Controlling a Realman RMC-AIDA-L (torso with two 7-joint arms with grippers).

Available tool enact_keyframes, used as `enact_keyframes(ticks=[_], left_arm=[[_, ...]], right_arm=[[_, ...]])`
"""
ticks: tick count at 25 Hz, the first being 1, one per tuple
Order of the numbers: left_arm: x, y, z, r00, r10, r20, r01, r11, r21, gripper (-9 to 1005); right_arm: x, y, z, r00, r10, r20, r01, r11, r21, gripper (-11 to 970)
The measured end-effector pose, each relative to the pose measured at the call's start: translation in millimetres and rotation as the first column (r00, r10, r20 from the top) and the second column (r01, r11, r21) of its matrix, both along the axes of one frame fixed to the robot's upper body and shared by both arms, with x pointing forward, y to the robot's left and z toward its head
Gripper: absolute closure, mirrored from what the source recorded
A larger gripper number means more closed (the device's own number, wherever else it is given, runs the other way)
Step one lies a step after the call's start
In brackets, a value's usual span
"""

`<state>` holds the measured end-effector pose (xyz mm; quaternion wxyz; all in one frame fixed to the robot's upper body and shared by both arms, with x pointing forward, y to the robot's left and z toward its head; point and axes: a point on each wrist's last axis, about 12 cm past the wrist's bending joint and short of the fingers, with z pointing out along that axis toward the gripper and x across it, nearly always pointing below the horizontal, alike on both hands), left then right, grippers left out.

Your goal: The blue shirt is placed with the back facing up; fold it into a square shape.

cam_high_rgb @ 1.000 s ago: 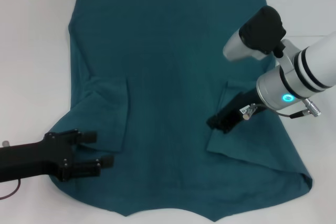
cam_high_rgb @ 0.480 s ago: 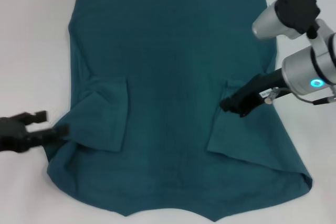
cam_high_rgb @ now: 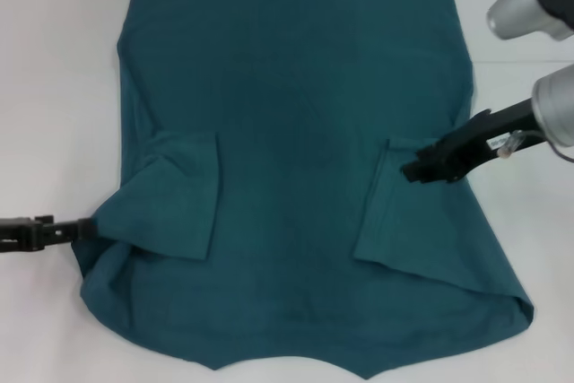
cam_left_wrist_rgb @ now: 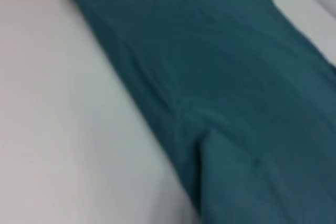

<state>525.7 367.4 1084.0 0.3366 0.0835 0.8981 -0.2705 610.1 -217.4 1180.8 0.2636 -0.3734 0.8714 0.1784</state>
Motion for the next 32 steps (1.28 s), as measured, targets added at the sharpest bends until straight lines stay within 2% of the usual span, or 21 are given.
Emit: enact_keyframes(ticks=[3, 8, 14, 19, 32], left_arm=[[5.1, -4, -4.4, 0.999, 0.005, -0.051, -0.004, 1.0, 0.013, 104], [9.2, -8, -9.8, 0.997, 0.013, -0.075, -0.012, 1.0, 0.011, 105], [12.7, -13, -14.2, 0.995, 0.012, -0.101, -0.011, 1.0, 0.014, 107], [14.0, -18, -15.2, 0.993, -0.007, -0.114, 0.008, 1.0, 0.011, 109], [22.1, -36, -17.1, 0.984, -0.044, -0.174, 0.048, 0.999, 0.014, 161]], right_arm=[[-1.9, -6, 7.7, 1.0, -0.02, 0.018, 0.02, 1.0, 0.008, 673], [-3.6, -11, 10.7, 0.999, -0.043, 0.027, 0.043, 0.999, 0.005, 430], [-4.4, -10, 9.5, 0.999, -0.046, 0.022, 0.046, 0.999, -0.003, 199], [-3.9, -13, 10.5, 0.998, -0.054, 0.025, 0.054, 0.999, -0.003, 47], [-4.1, -15, 8.5, 0.997, -0.075, 0.019, 0.075, 0.997, -0.02, 53]])
